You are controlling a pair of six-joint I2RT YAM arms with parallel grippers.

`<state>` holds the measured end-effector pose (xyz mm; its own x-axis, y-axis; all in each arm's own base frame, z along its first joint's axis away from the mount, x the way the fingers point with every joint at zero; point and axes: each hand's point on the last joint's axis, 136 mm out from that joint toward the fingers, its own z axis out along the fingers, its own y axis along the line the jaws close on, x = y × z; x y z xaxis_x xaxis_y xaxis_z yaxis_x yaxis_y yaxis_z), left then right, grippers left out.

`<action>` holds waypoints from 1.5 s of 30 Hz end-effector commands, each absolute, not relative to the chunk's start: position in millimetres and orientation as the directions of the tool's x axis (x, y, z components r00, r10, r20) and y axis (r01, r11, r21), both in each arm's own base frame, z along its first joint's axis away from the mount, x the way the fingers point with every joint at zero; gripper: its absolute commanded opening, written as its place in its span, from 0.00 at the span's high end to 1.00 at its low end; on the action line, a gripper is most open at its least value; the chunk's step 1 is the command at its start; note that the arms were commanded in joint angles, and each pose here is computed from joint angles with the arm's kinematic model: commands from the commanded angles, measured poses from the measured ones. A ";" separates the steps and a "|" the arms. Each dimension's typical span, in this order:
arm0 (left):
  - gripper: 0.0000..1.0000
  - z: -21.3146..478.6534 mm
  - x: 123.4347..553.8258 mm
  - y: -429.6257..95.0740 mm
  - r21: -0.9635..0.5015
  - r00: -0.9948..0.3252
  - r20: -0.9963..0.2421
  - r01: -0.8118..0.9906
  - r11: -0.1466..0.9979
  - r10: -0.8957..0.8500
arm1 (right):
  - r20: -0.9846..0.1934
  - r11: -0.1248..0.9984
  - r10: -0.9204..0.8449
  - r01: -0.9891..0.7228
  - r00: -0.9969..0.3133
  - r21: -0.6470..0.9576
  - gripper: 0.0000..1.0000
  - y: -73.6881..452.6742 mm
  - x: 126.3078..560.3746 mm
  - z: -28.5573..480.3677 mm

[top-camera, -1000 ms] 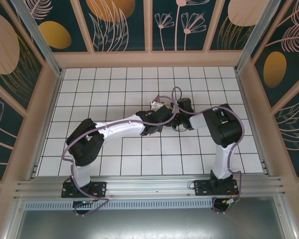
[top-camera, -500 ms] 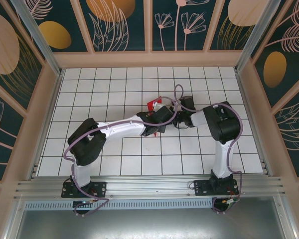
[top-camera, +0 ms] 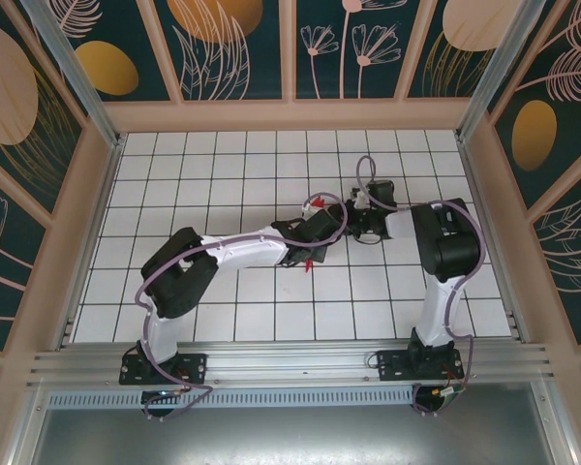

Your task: Fold a paper plane with a square sheet of paper (fold left side to right side)

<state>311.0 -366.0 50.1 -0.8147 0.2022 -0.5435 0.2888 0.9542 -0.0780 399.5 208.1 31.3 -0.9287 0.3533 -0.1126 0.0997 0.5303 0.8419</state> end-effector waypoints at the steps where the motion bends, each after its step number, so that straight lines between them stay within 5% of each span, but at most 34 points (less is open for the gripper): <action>1: 1.00 46.9 312.9 -371.5 -0.096 -0.822 -0.536 0.286 0.953 0.192 | -0.108 0.631 0.429 0.211 -0.897 0.747 0.70 166.1 390.3 1.7; 10: 0.99 69.7 323.2 -361.8 -0.051 -0.791 -0.587 0.248 0.967 0.172 | -0.185 0.667 0.467 0.207 -0.865 0.716 0.60 142.1 382.2 36.8; 15: 0.64 92.2 325.2 -362.5 -0.093 -0.775 -0.616 0.251 0.964 0.142 | -0.225 0.678 0.482 0.197 -0.847 0.708 0.49 135.9 377.6 56.5; 24: 0.20 166.0 317.1 -357.3 -0.383 -0.731 -0.682 0.375 0.844 0.016 | -0.269 0.614 0.480 0.101 -0.835 0.783 0.36 141.0 364.3 98.7; 28: 0.17 173.0 326.5 -317.0 -0.460 -0.740 -0.666 0.303 0.834 -0.099 | -0.274 0.574 0.460 0.047 -0.845 0.818 0.28 152.9 357.3 123.8; 31: 0.17 156.4 334.0 -289.4 -0.481 -0.762 -0.628 0.217 0.850 -0.161 | -0.304 0.654 0.398 0.035 -0.866 0.756 0.19 170.7 353.8 129.1; 45: 0.16 136.5 331.3 -241.7 -0.476 -0.741 -0.624 0.108 0.873 -0.249 | -0.320 0.932 0.160 0.036 -0.934 0.360 0.15 239.4 345.6 69.0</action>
<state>327.3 -247.4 123.2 -0.7748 -0.2068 -0.5974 0.1131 0.8844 -0.4528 348.4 255.1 86.4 -0.9272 0.1869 -0.3246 0.0008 0.8675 0.4973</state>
